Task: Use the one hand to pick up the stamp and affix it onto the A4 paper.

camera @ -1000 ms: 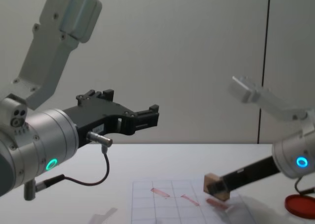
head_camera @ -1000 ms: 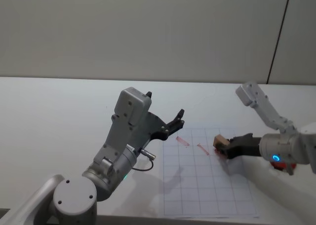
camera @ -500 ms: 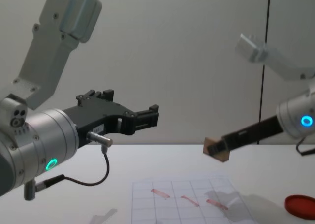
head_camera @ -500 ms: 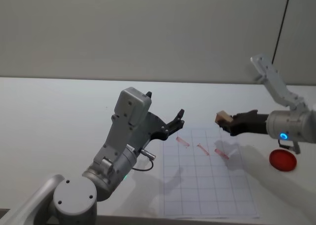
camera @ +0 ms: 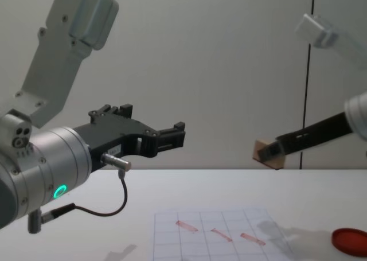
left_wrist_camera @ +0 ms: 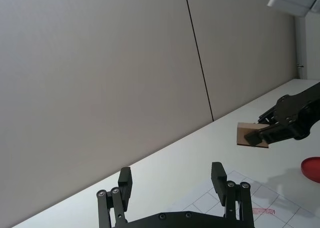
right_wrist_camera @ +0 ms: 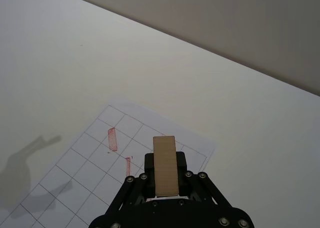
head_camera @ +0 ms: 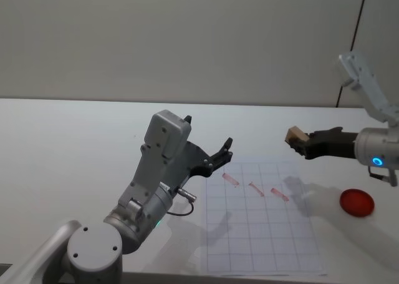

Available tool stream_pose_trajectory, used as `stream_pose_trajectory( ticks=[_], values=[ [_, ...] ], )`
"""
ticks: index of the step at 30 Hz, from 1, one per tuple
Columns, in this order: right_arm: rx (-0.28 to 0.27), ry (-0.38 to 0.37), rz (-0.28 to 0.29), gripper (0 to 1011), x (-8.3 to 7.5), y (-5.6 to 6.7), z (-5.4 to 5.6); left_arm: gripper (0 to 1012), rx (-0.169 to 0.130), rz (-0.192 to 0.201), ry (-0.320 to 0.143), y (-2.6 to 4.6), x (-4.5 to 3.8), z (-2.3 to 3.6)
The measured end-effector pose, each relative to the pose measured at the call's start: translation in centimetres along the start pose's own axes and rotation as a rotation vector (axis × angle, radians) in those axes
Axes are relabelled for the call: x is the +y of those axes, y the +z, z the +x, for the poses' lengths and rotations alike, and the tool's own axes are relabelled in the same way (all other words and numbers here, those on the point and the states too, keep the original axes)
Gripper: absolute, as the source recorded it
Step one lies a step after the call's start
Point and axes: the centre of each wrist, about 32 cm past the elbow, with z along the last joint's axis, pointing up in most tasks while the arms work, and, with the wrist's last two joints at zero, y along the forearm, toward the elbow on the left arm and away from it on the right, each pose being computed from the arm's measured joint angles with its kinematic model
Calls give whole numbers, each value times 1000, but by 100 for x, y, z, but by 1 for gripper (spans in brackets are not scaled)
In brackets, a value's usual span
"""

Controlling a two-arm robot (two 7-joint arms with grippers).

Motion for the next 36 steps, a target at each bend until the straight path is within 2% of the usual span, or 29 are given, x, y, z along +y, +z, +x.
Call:
stream_pose_trajectory(
  ticks=[9,22,31,36],
  values=[
    [52,-57,-4,218,-242,-109,28,1002,0,0,0,0,0,0],
    [136,-164,-22,218,-718,-403,63,1002,0,0,0,0,0,0],
    [168,-212,-39,218,-911,-520,88,1002,0,0,0,0,0,0],
    [181,-227,-48,218,-952,-558,102,1002,0,0,0,0,0,0]
  ],
)
